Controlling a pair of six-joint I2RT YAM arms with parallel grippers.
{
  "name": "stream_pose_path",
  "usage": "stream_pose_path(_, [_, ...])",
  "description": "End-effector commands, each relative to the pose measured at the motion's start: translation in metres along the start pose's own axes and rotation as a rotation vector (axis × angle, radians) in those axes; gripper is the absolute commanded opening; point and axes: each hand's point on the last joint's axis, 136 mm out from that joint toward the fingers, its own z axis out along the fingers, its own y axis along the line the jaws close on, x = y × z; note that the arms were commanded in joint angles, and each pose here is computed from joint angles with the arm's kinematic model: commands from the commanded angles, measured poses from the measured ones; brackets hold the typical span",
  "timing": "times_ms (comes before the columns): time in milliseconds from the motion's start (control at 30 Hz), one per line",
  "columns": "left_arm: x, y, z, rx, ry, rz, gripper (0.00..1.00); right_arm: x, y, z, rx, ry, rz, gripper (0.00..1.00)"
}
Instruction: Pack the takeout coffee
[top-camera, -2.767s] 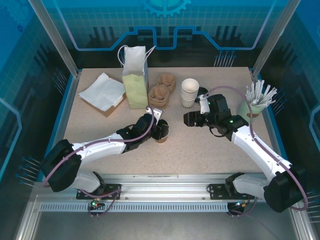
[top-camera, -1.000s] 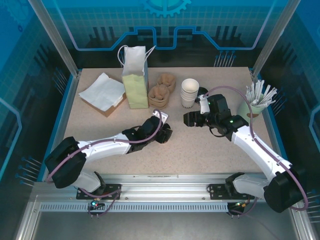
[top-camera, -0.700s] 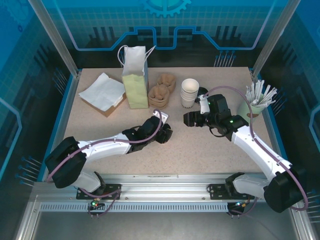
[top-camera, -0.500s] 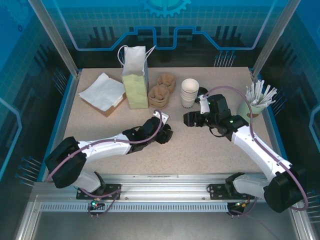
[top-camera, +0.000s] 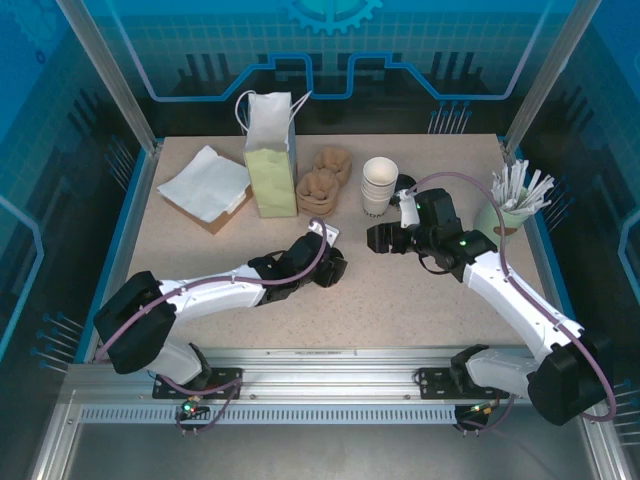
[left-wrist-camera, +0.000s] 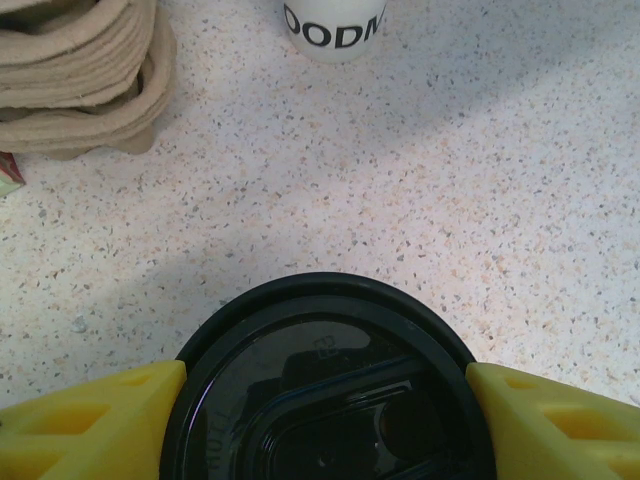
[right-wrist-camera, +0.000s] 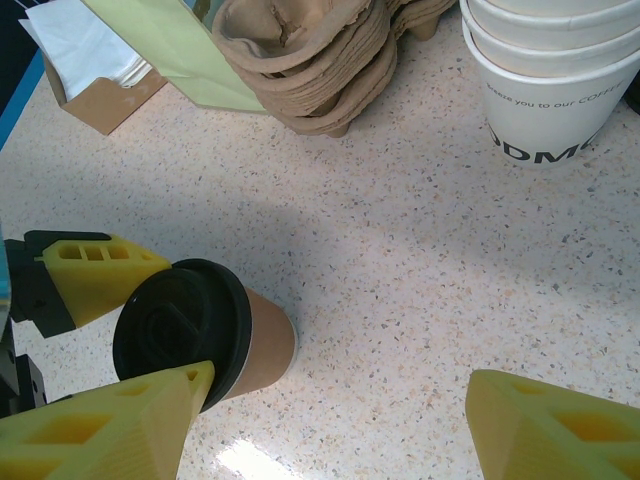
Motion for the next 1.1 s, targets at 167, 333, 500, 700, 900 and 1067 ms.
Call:
stream_pose_path(167, [0.051, 0.012, 0.006, -0.069, 0.172, 0.023, 0.65, 0.005, 0.001, 0.0, -0.004, 0.015, -0.003, 0.74])
stream_pose_path(333, [0.064, 0.022, 0.005, -0.113, 0.204, 0.024, 0.62, 0.004, 0.002, 0.001, -0.009, 0.018, -0.001, 0.74])
stream_pose_path(500, [0.076, 0.027, 0.005, -0.172, 0.232, 0.075, 0.59, 0.002, 0.003, 0.002, -0.01, 0.019, -0.003, 0.74])
stream_pose_path(700, [0.087, 0.029, 0.004, -0.179, 0.273, 0.066, 0.57, 0.002, 0.006, 0.005, -0.014, 0.033, -0.009, 0.74])
stream_pose_path(900, [0.103, 0.034, 0.002, -0.19, 0.296, 0.041, 0.54, 0.003, 0.005, 0.006, -0.011, 0.036, -0.011, 0.74])
stream_pose_path(1067, [0.123, 0.04, 0.009, -0.22, 0.342, 0.053, 0.53, 0.004, 0.006, 0.008, -0.011, 0.042, -0.011, 0.74])
